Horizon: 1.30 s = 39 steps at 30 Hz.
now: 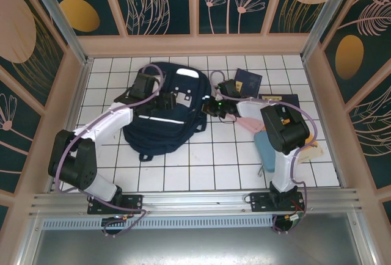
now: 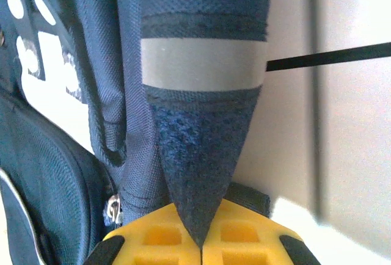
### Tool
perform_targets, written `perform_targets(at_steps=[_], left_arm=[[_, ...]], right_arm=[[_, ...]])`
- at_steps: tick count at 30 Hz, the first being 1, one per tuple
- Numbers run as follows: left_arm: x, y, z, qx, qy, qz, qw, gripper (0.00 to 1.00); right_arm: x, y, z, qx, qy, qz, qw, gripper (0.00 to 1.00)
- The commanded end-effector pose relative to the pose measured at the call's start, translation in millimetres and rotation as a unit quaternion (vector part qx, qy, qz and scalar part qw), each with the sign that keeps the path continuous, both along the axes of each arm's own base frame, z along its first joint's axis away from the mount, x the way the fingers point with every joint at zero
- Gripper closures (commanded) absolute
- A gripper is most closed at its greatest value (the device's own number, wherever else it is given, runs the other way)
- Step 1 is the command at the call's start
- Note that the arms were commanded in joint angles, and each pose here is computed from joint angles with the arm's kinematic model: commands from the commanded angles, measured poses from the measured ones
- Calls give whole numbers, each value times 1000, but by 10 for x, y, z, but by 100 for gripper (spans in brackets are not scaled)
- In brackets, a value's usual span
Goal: Pack the student bag
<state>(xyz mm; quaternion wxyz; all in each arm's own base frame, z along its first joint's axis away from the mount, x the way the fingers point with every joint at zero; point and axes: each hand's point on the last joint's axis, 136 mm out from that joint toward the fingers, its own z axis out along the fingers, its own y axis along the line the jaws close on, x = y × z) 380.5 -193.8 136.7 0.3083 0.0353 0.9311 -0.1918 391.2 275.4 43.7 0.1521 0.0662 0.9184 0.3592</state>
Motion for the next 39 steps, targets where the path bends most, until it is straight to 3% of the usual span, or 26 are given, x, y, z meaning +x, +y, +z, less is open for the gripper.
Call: perform_targets(at_steps=[1,7,10,17,26,32,39], left_arm=[[-152,-140,-138,66,33,-30,997,28],[-238,-557,-337,125,68,-46,989,29],[-292,-778,-448,147,76,-67,984,31],[-162,-832,-666,217,81,-53,971,45],[-55,-903,-841,241,102,-58,963,57],[-19,-1003,-933,236,119,-60,963,59],[67,-1056,-858,232,113,-51,965,97]], right_arm=[[11,-217,-18,-24,-2,-4,1000,92],[99,-377,262,-8,-24,-57,998,62],[51,-496,380,4,-32,-84,996,56],[-93,-606,502,27,-38,-103,994,54],[-132,-608,471,39,-37,-106,993,55],[-152,-632,443,36,-37,-110,993,57],[-200,-629,442,36,-40,-106,993,58]])
